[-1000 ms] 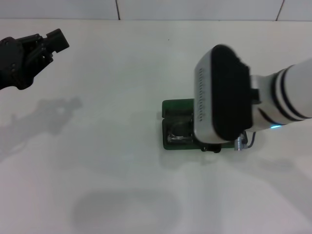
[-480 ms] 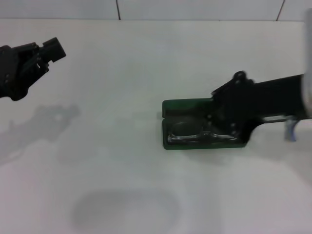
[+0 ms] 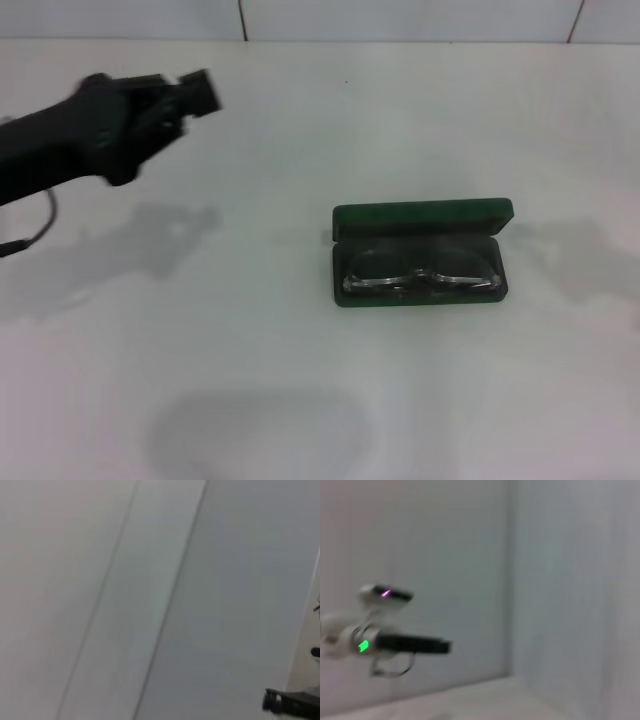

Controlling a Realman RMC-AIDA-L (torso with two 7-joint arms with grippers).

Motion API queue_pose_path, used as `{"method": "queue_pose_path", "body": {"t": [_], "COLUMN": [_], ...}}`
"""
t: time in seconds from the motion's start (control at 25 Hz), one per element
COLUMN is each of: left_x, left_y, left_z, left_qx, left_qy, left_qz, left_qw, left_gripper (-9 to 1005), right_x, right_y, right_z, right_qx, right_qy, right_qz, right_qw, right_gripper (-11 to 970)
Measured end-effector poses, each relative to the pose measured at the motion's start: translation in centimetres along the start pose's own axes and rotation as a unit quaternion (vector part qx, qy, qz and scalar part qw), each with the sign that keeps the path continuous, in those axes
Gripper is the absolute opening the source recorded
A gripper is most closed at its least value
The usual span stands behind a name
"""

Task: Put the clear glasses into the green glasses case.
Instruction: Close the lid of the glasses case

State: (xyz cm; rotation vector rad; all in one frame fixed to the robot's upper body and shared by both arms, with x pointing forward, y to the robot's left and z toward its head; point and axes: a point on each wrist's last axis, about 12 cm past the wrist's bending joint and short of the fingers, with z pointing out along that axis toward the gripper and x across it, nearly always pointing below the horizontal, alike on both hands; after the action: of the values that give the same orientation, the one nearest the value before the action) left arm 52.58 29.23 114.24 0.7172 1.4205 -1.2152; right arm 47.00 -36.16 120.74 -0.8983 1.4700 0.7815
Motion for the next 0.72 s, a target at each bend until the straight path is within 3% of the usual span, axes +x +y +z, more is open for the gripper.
{"method": "queue_pose_path", "body": {"t": [0.08,0.28,0.4,0.72], "left_x": [0.2,0.8,1.3,3.2], "left_y": [0.3,1.2,1.5,1.9], "left_z": [1.7,5.6,8.0,12.8], "left_qx": [0.009,0.027,0.044,0.049], "left_qy": [0.019,0.085,0.118,0.19], "left_qz": [-0.005,-0.017,-0.023,-0.024], "left_qw": [1.0,0.996,0.992,0.98], "left_gripper": [95,95,95,95], "right_x": [1.6,4.6,6.1,8.9], "right_y": [-0.2,0.8,1.6,3.3], "right_z": [-2.9,-6.5,-7.1,-7.3], "right_qx": [0.042,0.082,0.089,0.099], "right_qy": [-0.036,-0.09,-0.098,-0.086], "right_qz": [0.011,0.027,0.036,0.062], "right_qw": [0.998,0.992,0.991,0.989], "right_gripper": [117,121,124,279]}}
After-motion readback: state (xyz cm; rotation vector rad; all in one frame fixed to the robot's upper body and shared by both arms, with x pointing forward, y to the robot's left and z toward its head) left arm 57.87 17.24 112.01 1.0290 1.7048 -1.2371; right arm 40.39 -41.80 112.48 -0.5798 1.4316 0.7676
